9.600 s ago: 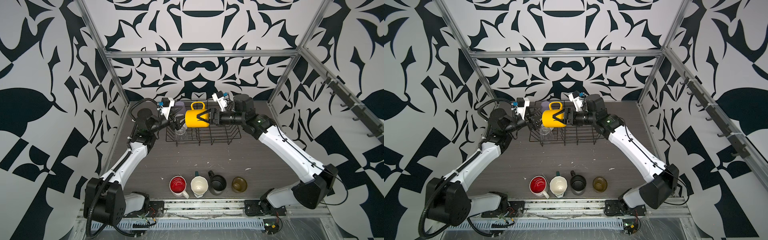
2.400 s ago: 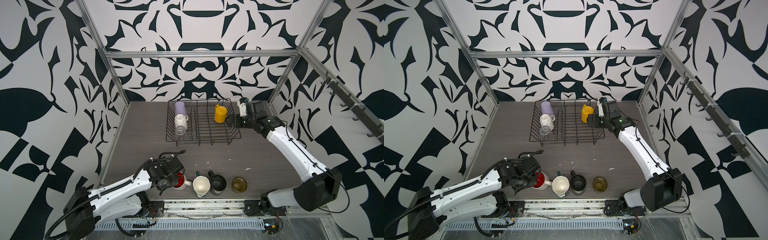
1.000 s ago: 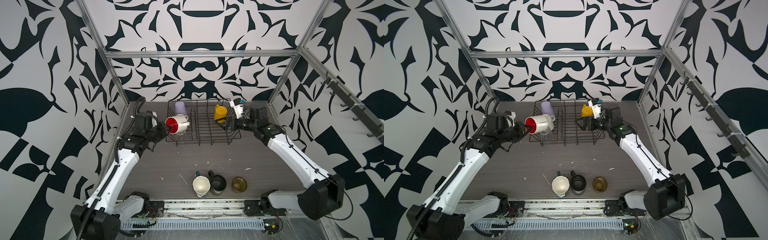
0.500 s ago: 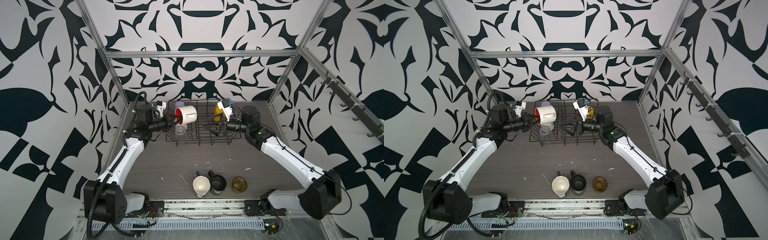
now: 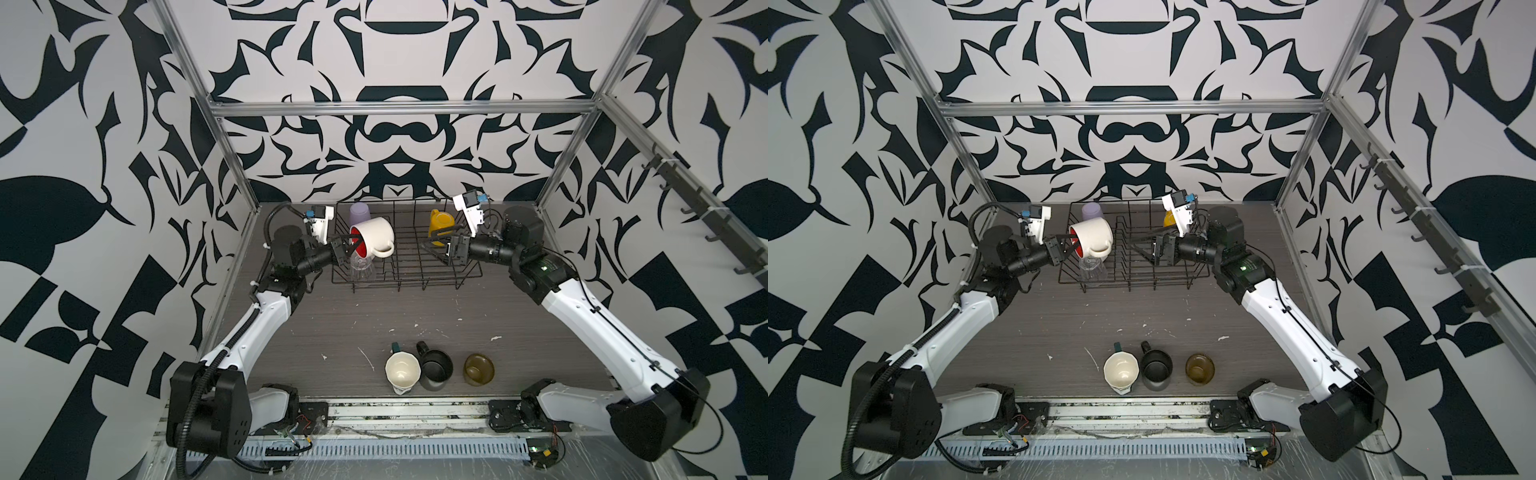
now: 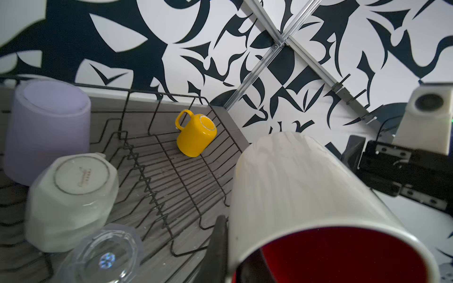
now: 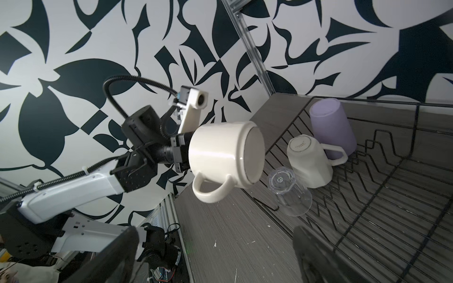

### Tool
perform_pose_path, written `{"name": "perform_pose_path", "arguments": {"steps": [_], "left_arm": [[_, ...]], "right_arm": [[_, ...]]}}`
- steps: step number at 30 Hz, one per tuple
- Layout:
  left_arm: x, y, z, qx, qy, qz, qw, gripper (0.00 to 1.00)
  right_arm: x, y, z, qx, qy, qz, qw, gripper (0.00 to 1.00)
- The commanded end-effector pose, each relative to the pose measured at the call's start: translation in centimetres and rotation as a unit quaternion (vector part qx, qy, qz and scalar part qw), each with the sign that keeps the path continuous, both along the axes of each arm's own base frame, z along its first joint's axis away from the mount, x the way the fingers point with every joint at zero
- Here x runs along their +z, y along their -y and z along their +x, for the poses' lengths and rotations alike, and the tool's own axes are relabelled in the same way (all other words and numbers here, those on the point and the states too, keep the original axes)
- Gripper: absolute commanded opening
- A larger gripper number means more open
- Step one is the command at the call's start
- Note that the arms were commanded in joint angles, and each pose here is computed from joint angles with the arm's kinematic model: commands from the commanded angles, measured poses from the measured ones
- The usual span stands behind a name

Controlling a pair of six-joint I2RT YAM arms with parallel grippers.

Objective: Load cups into a dish rack
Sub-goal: Place the cup upside down at the dish rack.

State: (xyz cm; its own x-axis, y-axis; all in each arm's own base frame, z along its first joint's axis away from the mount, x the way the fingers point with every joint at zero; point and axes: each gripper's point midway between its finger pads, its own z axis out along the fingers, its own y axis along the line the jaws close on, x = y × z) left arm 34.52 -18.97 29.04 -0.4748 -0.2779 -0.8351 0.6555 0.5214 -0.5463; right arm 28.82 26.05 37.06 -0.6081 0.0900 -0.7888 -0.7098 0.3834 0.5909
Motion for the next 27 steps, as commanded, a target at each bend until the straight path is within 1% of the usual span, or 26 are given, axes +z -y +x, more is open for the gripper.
{"name": "perform_pose_path", "arguments": {"steps": [1,4,5,7,9,11,13,16,21,27], "left_arm": [[6.2,-0.8,-0.5,0.035,0.217,0.007,0.975,0.0],[5.5,-0.8,-0.1,0.039,0.246,0.023,0.968,0.0],[5.4,-0.9,-0.2,0.042,0.263,0.024,0.963,0.0],[5.5,-0.5,-1.0,0.028,0.321,0.03,0.946,0.0],[5.0,-0.2,-0.9,0.021,0.352,0.028,0.935,0.0],[4.8,0.5,-1.2,-0.005,0.371,0.031,0.928,0.0],[4.8,1.0,-1.3,-0.028,0.375,0.024,0.926,0.0],[5.3,1.3,-1.5,-0.043,0.385,0.004,0.922,0.0],[5.9,1.6,-2.2,-0.06,0.391,0.001,0.918,0.0],[6.0,1.8,-2.9,-0.075,0.387,-0.003,0.919,0.0]], "right_arm": [[0.3,-0.2,-0.2,0.014,-0.044,-0.001,0.999,1.0],[0.4,-0.5,-0.2,0.025,-0.063,-0.002,0.998,0.99],[0.5,-0.7,-0.3,0.033,-0.068,-0.001,0.997,0.99],[0.3,-1.1,-0.4,0.045,-0.08,-0.003,0.996,0.99],[-0.2,-1.6,-0.3,0.052,-0.094,-0.011,0.994,0.99],[-0.7,-2.1,-0.3,0.056,-0.104,-0.016,0.993,0.98],[-0.9,-2.5,-0.2,0.059,-0.108,-0.018,0.992,0.98],[-0.9,-2.9,0.3,0.052,-0.109,-0.014,0.993,0.98],[-1.1,-4.1,0.8,0.055,-0.106,-0.02,0.993,0.98],[-1.6,-5.3,1.9,0.051,-0.093,-0.031,0.994,0.98]]}}
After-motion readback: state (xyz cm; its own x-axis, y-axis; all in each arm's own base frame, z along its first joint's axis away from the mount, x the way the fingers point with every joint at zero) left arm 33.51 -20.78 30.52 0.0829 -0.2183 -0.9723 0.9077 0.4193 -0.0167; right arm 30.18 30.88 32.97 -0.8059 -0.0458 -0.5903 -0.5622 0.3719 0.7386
